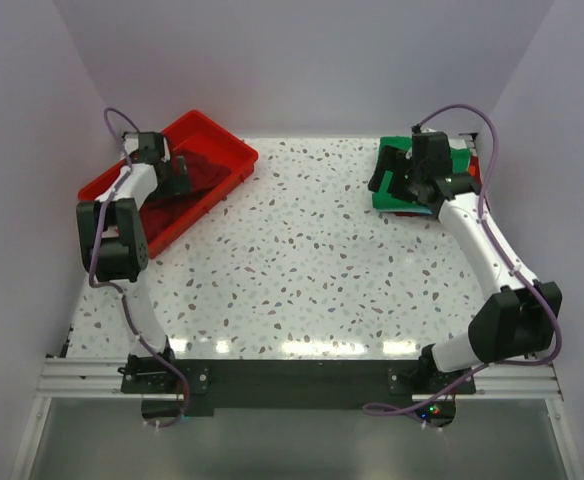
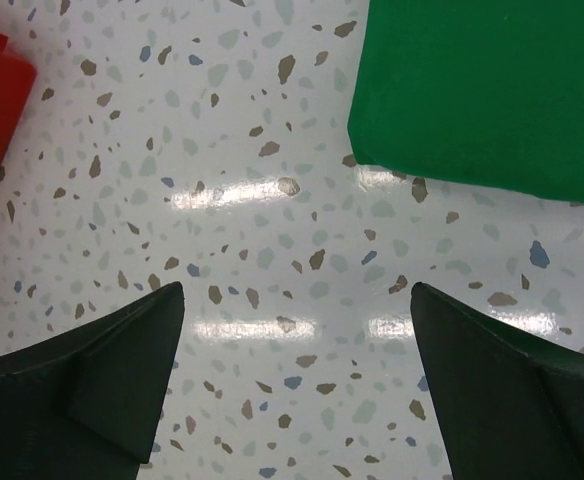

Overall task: Fold and stack the t-shirts
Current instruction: Grab the tshirt from the pile, then move the tshirt to the center of the board, then flatten the tshirt out

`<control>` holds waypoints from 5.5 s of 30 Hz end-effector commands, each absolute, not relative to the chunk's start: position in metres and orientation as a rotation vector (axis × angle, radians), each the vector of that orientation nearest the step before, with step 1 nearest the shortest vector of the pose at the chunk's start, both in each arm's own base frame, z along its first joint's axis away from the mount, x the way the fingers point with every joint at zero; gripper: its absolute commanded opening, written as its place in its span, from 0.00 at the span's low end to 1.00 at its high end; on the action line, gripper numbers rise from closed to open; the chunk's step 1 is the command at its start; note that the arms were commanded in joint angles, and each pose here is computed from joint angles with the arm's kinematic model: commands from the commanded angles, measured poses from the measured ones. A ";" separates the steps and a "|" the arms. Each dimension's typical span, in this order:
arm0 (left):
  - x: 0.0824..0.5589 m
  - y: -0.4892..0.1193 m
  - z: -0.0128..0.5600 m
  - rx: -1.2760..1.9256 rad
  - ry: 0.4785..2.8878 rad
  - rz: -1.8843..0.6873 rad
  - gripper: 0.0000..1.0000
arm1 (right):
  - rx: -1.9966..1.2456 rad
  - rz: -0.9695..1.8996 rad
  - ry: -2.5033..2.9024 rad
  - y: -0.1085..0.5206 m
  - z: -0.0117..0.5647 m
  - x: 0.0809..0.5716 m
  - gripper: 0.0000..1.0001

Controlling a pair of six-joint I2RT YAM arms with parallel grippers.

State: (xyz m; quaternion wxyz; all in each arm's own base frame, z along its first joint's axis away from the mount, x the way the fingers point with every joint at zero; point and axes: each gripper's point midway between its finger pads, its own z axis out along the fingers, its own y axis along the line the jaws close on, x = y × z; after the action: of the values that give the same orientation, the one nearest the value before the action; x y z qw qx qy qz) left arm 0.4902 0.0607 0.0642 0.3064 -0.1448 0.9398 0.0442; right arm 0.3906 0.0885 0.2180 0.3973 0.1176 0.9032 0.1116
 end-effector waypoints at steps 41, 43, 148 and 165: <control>0.325 -0.154 0.393 0.235 1.738 -1.144 0.56 | 0.326 0.509 2.122 0.088 0.251 0.271 0.94; 0.336 -0.129 0.297 -0.023 2.046 -0.975 0.77 | 0.308 0.504 2.130 0.087 0.242 0.266 0.94; 0.265 -0.031 0.168 -0.216 2.434 0.254 0.00 | 0.258 0.144 2.675 0.074 0.063 0.318 0.03; 0.287 -0.052 0.204 -0.186 2.378 0.108 0.00 | 0.269 0.073 2.746 0.068 0.021 0.315 0.44</control>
State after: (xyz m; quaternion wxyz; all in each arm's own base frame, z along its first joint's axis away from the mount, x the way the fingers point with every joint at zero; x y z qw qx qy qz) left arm 0.2782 -0.0493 0.1893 0.3497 -0.0724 0.9326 0.0529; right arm 0.3095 0.0698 0.0240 0.1772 0.0977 0.9788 0.0310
